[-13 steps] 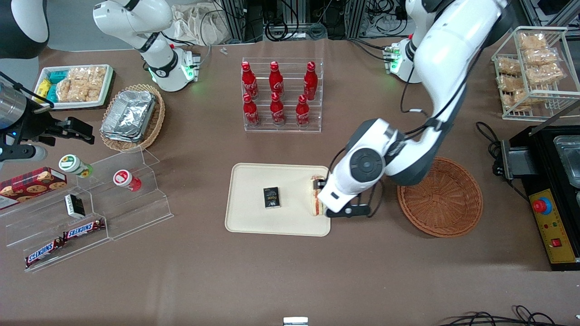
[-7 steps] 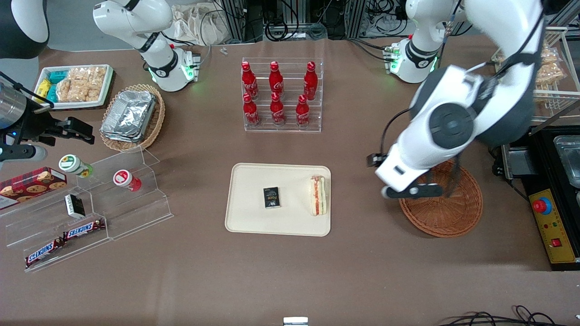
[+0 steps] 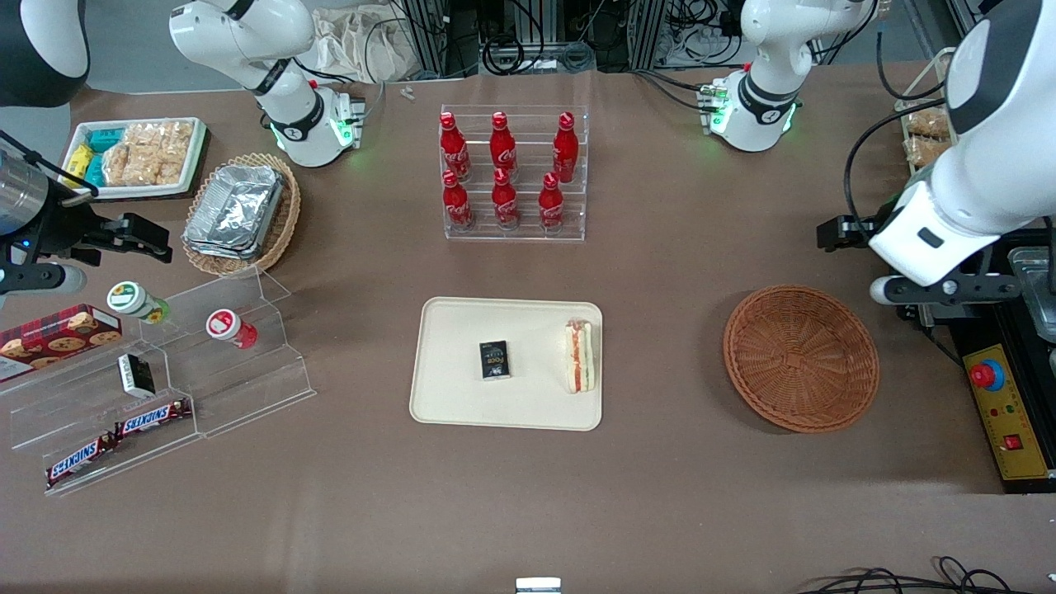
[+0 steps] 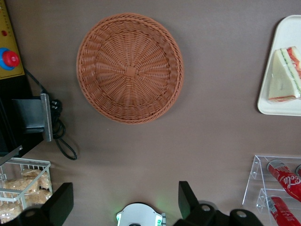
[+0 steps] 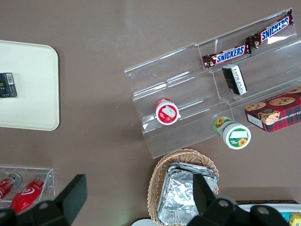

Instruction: Place sandwich from basket to tray

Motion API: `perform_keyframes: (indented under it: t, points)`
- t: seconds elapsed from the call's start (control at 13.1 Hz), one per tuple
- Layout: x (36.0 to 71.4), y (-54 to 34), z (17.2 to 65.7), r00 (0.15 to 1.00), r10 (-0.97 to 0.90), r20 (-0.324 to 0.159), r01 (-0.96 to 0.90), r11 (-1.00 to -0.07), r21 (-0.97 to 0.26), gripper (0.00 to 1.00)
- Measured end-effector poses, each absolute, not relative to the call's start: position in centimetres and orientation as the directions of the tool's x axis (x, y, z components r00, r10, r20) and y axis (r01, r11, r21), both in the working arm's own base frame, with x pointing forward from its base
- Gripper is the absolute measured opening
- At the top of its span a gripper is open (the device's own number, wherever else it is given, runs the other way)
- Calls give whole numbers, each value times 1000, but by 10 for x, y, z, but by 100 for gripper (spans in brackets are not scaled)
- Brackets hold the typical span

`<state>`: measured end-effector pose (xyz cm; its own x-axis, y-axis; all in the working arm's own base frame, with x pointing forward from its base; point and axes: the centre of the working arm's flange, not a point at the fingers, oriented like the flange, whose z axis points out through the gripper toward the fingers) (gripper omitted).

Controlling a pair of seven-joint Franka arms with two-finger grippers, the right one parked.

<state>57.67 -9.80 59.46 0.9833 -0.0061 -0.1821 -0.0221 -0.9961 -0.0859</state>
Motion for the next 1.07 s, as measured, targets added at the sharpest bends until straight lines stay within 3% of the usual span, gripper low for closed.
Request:
perform_keyframes:
  t: [0.53,1.07]
  points:
    - [577,-36,600,980,94,-176,78,-993,-91,100]
    - [574,4,601,981,48,-190,40,-998,-47,100]
